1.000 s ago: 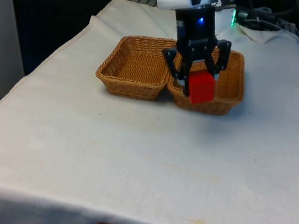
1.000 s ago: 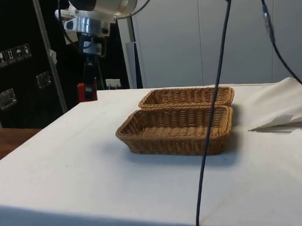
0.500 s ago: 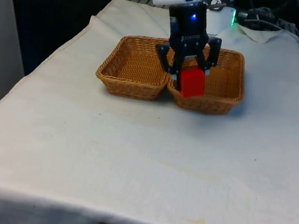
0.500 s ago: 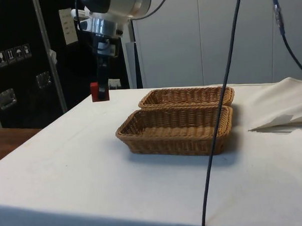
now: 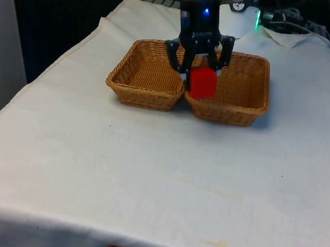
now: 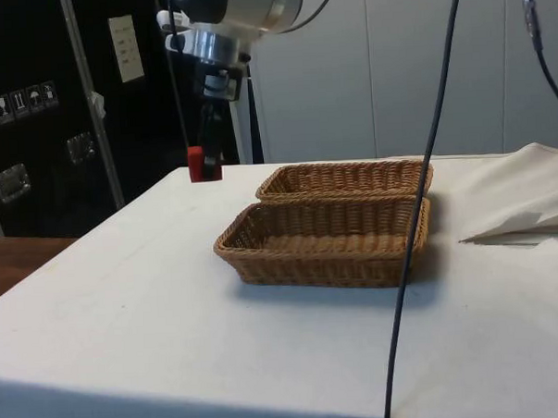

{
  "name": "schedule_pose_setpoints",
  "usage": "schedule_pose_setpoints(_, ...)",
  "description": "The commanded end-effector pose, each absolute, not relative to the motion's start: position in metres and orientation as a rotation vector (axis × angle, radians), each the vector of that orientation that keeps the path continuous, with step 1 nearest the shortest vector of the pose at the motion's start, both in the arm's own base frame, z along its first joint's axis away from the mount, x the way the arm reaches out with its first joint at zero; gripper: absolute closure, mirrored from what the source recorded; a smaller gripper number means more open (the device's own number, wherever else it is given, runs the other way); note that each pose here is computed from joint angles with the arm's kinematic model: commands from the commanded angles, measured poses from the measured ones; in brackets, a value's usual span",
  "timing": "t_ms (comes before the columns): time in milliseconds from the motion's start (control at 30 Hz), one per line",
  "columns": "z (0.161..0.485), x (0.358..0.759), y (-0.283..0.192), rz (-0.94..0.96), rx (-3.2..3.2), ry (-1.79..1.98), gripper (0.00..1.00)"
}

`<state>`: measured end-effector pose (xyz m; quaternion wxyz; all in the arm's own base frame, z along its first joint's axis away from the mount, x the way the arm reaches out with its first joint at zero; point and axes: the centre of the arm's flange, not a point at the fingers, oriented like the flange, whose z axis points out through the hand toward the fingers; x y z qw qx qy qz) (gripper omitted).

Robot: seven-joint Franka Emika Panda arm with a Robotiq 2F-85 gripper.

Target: Pick up the red cube and place it into the right basket.

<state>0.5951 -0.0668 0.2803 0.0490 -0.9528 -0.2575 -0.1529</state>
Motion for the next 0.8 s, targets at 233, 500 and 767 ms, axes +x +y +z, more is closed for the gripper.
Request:
schedule_pose_setpoints(233,0.292,0.590,-0.078,-0.512,-2.878,-0.828,0.98)
schedule_pose_setpoints(500,0.296,0.574,-0.089,-0.512,-2.881,-0.885,0.98)
schedule_pose_setpoints(767,0.299,0.557,-0.102,-0.496,-2.892,-0.901,0.98)
